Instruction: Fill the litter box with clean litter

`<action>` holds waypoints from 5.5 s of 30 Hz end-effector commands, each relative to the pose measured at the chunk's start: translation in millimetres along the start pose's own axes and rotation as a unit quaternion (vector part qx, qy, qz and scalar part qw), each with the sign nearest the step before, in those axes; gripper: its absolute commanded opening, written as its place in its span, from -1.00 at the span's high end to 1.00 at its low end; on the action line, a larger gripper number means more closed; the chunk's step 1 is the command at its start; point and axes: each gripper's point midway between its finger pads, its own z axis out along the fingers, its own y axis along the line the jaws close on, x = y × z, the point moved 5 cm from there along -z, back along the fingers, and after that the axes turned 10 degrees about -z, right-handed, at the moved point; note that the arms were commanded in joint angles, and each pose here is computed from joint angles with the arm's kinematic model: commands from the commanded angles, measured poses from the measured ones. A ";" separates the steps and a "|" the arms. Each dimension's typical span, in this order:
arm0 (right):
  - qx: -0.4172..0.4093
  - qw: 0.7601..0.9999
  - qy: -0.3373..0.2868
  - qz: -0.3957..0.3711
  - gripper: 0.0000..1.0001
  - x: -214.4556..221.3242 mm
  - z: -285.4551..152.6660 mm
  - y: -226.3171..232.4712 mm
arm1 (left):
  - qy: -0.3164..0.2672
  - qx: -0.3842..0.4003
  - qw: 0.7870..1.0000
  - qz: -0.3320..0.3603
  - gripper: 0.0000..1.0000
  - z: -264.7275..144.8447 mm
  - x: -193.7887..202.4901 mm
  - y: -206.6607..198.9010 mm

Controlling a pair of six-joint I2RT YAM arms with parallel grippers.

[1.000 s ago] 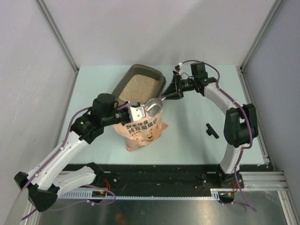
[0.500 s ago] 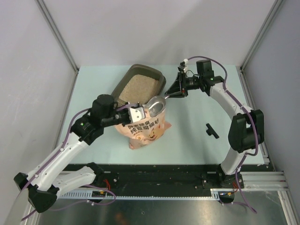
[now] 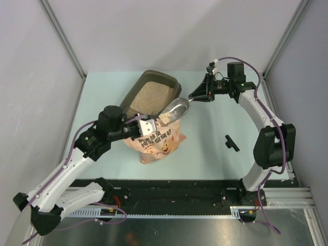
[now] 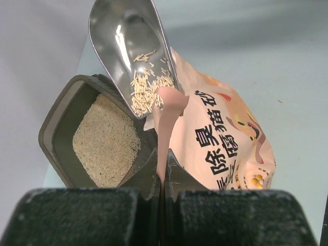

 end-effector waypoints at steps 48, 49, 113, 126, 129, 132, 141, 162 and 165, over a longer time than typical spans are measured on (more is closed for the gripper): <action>0.213 0.884 -0.170 -0.381 1.00 -166.8 103.4 -95.8 | 0.022 -0.019 0.999 -0.022 1.00 -5.5 0.4 19.5; 0.232 0.863 -0.183 -0.409 1.00 -167.9 110.7 -86.3 | 0.020 -0.016 0.999 -0.019 1.00 -5.0 0.0 19.2; 0.275 0.863 0.120 -0.406 1.00 29.6 64.9 61.7 | -0.091 0.011 0.994 -0.053 0.99 -17.4 -69.5 20.0; 0.389 0.790 0.078 -0.468 1.00 64.8 86.2 47.4 | -0.104 0.060 0.992 -0.049 1.00 -17.8 -61.6 -3.5; 0.394 0.790 0.082 -0.463 1.00 77.6 87.1 30.6 | -0.109 0.073 0.990 -0.053 1.00 -14.9 -61.9 -7.3; 0.399 0.803 0.118 -0.428 1.00 100.4 89.8 4.8 | -0.115 0.078 0.989 -0.058 1.00 -12.1 -62.2 -9.8; 0.325 0.890 0.155 -0.280 1.00 120.7 95.7 -35.2 | -0.131 0.077 0.986 -0.064 1.00 -7.8 -63.5 -11.8; 0.120 0.987 0.026 -0.105 1.00 32.0 46.8 -8.6 | -0.107 0.000 0.994 0.014 1.00 -3.1 -52.5 10.8; 0.093 0.993 0.011 -0.078 1.00 20.7 35.7 -3.5 | -0.101 -0.002 0.995 0.025 1.00 -2.0 -49.6 11.7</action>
